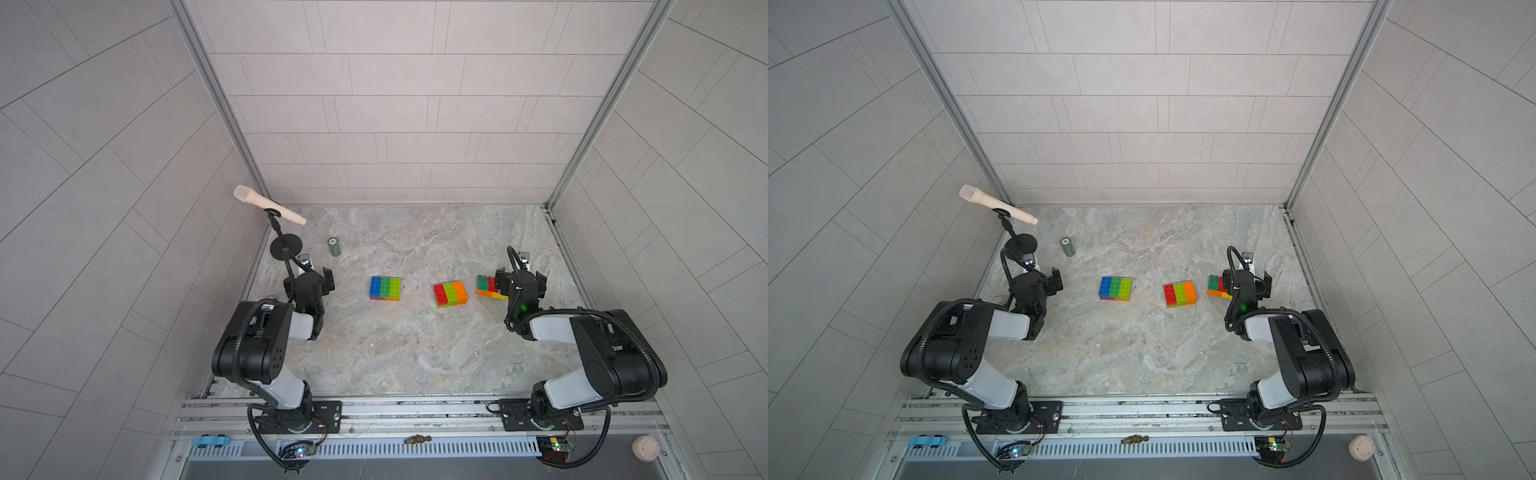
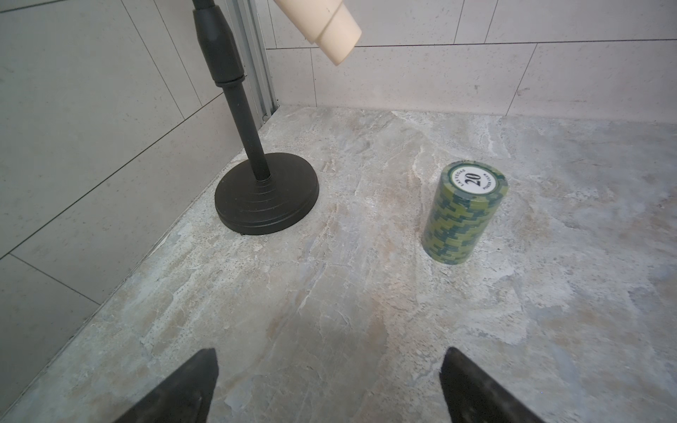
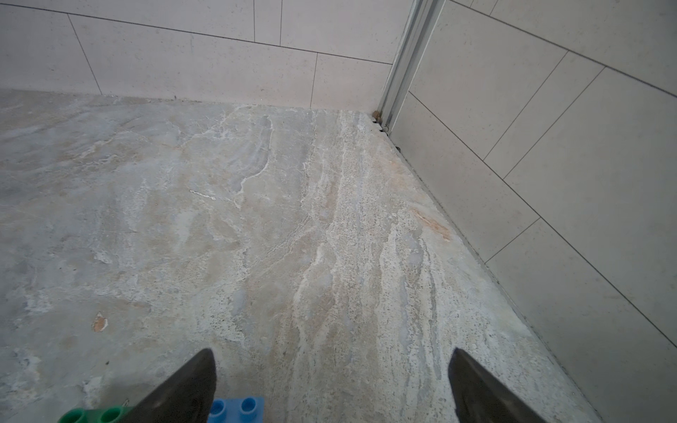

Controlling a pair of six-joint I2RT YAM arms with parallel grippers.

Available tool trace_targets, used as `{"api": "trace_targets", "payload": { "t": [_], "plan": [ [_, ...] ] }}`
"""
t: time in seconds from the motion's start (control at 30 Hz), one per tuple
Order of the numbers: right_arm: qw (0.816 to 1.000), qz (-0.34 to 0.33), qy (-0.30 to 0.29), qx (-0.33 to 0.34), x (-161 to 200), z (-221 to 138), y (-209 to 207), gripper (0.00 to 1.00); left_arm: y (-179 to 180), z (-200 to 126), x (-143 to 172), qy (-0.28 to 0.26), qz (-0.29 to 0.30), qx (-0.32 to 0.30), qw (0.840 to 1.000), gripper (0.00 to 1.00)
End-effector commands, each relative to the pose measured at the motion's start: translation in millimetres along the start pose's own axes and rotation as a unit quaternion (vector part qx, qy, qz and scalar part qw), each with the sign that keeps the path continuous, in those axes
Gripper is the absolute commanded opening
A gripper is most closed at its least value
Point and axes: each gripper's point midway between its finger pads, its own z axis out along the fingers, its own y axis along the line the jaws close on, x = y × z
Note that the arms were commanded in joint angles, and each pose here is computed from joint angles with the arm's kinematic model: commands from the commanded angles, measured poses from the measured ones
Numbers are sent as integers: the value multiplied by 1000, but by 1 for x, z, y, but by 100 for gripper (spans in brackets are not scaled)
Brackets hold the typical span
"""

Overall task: Assemble a rectangle with lego
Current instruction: Reset both arms

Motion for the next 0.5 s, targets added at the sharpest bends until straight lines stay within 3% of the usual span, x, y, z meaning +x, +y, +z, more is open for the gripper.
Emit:
{"api": "trace_targets", "payload": {
  "t": [0.0, 0.47],
  "plan": [
    [1000, -2, -11, -7, -10, -7, -2, 100, 0, 0, -11, -13, 2, -3, 1000, 100],
    [1000, -1, -11, -19, -4, -4, 2, 100, -2, 0, -12, -15, 6, -3, 1000, 100]
  ]
}}
